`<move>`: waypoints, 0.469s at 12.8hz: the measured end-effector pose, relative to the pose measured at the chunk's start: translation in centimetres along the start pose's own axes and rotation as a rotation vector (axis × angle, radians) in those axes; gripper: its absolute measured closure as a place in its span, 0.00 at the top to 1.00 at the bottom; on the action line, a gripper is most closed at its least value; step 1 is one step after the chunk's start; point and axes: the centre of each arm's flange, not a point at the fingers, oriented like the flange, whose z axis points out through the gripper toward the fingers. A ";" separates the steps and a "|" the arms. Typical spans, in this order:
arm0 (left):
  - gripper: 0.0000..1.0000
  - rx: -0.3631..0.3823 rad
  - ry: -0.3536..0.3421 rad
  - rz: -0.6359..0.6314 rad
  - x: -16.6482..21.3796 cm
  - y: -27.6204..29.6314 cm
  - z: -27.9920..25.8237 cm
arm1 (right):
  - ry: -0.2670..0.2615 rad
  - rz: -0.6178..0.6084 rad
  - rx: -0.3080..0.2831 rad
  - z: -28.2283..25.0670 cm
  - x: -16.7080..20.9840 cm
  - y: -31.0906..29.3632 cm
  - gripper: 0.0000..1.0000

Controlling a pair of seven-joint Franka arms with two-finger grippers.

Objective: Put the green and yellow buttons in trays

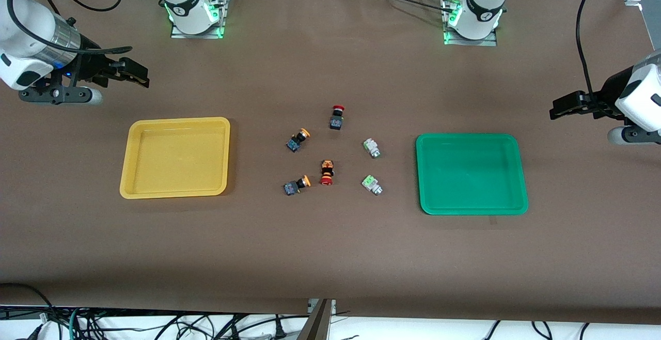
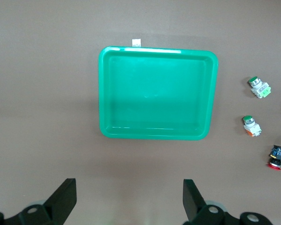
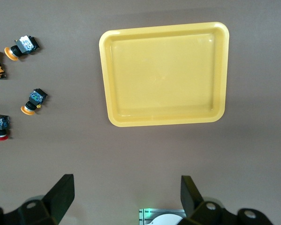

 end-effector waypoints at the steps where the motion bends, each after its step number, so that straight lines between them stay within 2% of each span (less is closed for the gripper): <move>1: 1.00 0.000 0.000 0.000 0.0 0.0 0.0 | 0.001 -0.001 0.000 0.0 0.0 0.0 1.00; 6: 1.00 0.000 0.000 0.000 0.0 0.0 0.0 | 0.009 -0.004 -0.013 -0.2 -0.1 -0.9 1.00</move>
